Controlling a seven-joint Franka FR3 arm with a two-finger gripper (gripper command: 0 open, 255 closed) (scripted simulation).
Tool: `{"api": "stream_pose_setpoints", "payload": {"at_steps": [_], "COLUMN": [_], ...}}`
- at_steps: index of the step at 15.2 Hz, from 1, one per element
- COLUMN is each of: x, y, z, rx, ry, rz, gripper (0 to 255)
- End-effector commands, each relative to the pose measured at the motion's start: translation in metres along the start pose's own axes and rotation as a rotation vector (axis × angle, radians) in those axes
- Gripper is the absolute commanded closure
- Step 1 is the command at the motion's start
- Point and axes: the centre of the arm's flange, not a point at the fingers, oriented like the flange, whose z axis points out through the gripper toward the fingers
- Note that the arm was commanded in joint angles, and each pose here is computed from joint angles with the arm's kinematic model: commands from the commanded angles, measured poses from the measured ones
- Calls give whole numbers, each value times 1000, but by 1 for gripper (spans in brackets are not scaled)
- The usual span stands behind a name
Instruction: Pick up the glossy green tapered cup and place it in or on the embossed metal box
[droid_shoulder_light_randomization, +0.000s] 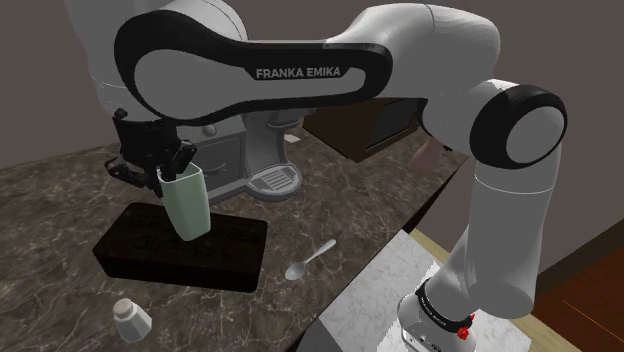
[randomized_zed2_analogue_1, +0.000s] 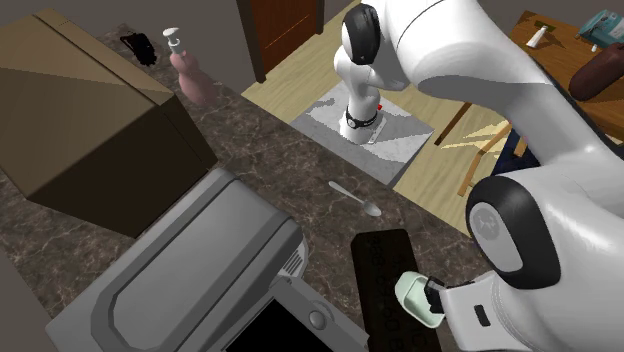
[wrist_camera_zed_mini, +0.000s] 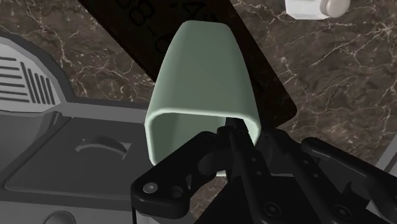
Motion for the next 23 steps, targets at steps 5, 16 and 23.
{"api": "stream_pose_setpoints", "payload": {"at_steps": [5,16,23], "x": [-2,-2,-2], "y": [0,0,0], "z": [31,31,-19], "rx": [1,1,1], "ry": [1,1,1], "rz": [0,0,0], "gripper": [255,0,0]}}
